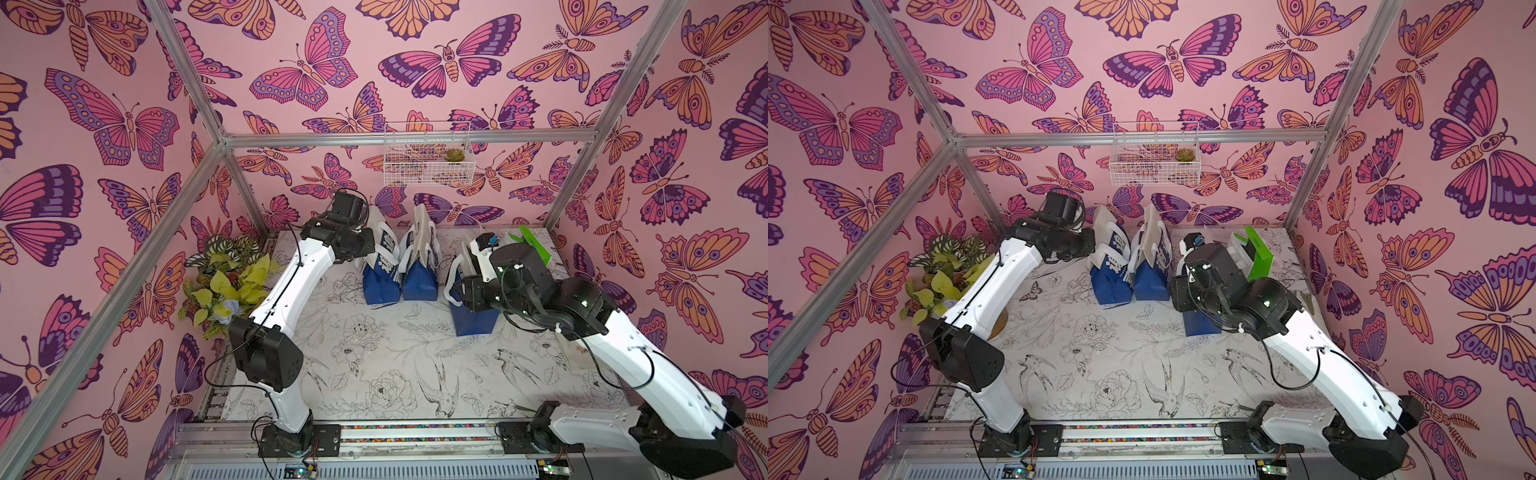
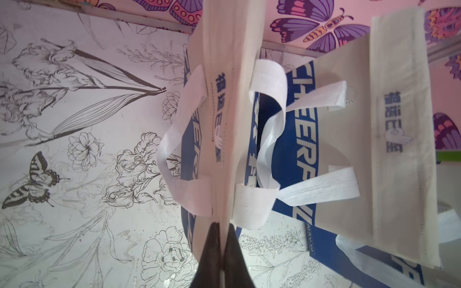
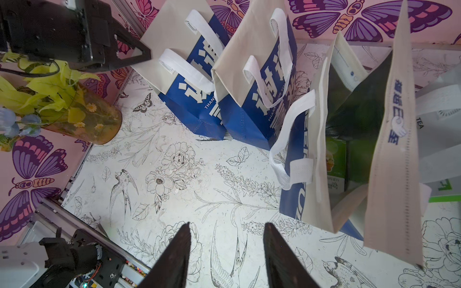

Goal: Open the takeout bag
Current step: Move the takeout bag to the center of the board.

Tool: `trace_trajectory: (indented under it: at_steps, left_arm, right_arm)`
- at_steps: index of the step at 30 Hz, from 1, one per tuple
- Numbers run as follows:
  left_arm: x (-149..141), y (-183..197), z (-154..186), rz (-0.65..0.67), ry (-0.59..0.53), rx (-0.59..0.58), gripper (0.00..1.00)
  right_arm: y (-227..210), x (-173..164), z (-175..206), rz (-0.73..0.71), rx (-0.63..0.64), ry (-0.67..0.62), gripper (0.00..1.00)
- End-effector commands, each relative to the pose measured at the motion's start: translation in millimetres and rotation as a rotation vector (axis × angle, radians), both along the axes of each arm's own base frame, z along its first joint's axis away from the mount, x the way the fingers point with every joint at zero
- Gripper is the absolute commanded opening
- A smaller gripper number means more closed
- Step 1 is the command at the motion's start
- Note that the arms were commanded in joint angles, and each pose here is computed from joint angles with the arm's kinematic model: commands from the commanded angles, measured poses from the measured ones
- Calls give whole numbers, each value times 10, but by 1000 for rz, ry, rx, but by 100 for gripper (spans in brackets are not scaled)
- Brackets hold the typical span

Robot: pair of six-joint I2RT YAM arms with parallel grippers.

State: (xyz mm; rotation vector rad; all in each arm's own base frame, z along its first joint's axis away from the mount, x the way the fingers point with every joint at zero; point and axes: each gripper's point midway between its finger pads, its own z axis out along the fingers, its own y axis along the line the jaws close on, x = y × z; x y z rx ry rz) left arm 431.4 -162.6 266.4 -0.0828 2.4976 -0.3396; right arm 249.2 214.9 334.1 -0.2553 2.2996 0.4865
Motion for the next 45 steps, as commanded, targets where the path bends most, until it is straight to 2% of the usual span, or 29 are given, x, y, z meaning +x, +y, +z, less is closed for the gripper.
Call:
trace_trajectory:
  at_steps: [1, 7, 20, 23, 24, 26, 27, 28, 32, 35, 37, 41, 45]
  left_arm:
    - [-76, 234, 106, 64, -23, 77, 0]
    - [-233, 408, 213, 134, -56, 111, 0]
    - [-216, 609, 278, 171, -112, 258, 0]
    - [-221, 598, 235, 166, -105, 260, 0]
    - [-223, 581, 220, 159, -101, 253, 10]
    - [-245, 565, 238, 151, -102, 240, 37]
    - [-263, 562, 259, 146, -106, 236, 47]
    - [-285, 571, 297, 143, -116, 241, 52]
    - [-428, 671, 492, 163, -152, 268, 59]
    - [-618, 660, 647, 159, -168, 200, 59]
    - [-754, 559, 726, 115, -176, 155, 58]
    - [-1052, 280, 799, 15, -180, 118, 57]
    - [-1282, -70, 700, -83, -119, 1, 53]
  right_arm:
    - [41, 79, 49, -29, 9, -12, 49]
    - [169, 258, 22, -29, -30, 16, 50]
    - [604, 961, -154, -21, -68, 39, 69]
    - [640, 1135, -208, -35, -62, 56, 73]
    - [645, 1194, -218, -40, -60, 57, 75]
    - [671, 1302, -262, -40, -59, 62, 76]
    - [687, 1352, -289, -39, -58, 67, 76]
    - [694, 1394, -337, -41, -62, 77, 75]
    - [721, 1572, -478, -55, -61, 97, 70]
    - [743, 1663, -554, -57, -65, 109, 59]
    - [739, 1701, -592, -61, -78, 112, 50]
    - [694, 1681, -589, -65, -98, 110, 24]
    - [675, 1545, -546, -35, -94, 108, 6]
